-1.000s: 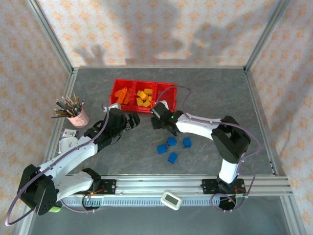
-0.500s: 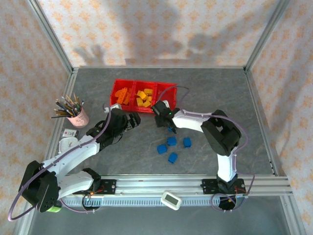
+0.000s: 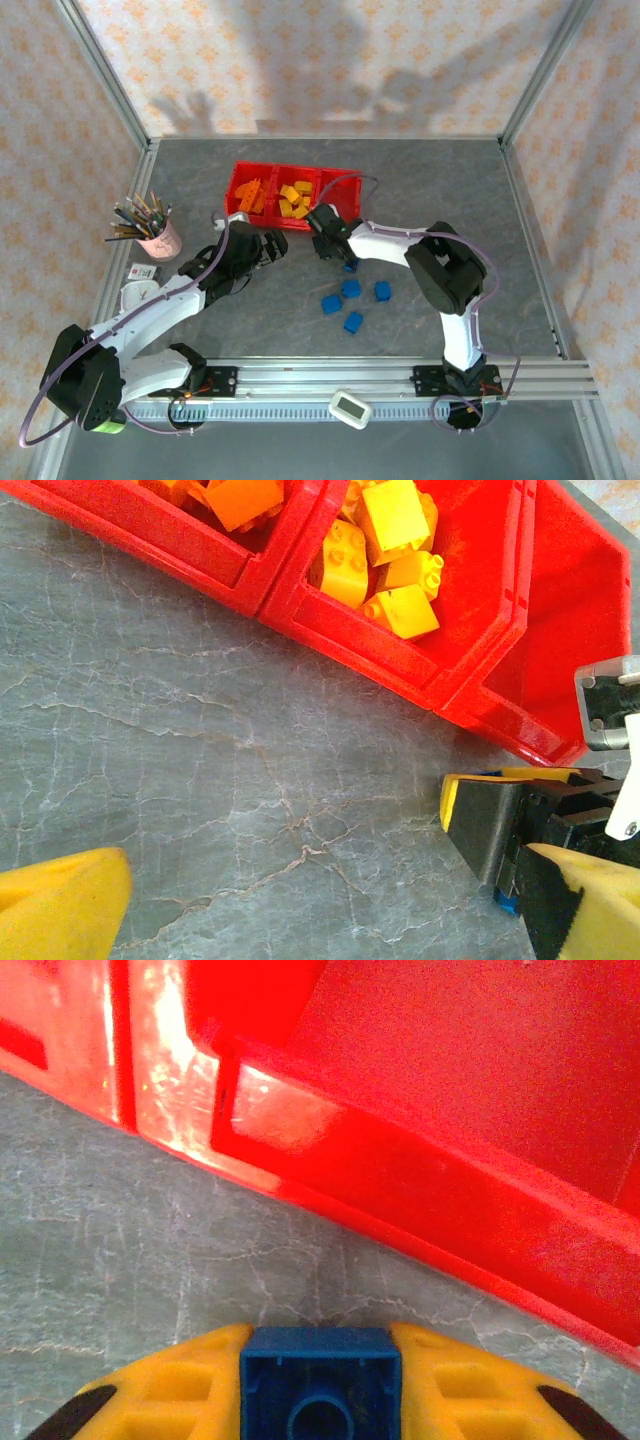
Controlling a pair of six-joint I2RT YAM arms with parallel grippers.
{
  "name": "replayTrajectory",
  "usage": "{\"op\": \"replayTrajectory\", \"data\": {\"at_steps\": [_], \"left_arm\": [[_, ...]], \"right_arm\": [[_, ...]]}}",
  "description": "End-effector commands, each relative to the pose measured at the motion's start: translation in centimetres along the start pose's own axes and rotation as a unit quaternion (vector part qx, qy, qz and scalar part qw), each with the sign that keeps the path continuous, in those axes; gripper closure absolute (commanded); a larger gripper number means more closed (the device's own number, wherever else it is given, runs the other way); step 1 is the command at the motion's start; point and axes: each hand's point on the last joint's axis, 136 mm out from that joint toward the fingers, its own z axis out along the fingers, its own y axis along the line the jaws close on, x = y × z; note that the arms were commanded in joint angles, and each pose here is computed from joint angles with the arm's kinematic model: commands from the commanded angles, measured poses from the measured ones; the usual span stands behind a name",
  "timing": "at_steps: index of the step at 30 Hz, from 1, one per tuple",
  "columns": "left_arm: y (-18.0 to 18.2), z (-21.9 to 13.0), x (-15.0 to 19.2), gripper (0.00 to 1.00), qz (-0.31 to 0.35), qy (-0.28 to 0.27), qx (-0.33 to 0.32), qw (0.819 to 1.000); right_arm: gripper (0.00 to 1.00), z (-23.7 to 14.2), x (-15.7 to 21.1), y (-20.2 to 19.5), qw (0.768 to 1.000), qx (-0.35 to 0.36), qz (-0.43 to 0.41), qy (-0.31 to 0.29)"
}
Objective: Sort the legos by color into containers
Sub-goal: Pick up the lego from the center of the table, then place the lego in the container.
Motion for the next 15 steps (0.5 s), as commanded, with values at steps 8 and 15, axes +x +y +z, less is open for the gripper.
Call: {"op": "replayTrajectory", "data": {"at_steps": [8, 15], "left_arm": [[-3.1, -1.0, -3.2, 0.01, -0.002, -0.033, 0.037, 0.999], [-5.0, 0.2, -4.0, 0.01, 0.006, -0.028, 0.049, 0.998]], "right_arm": [[0.69, -5.8, -7.1, -1.8, 0.995, -0.020, 0.058, -0.082], [0.69, -4.0, -10.0, -4.2, 0.992, 0.029, 0.073, -0.096]]}}
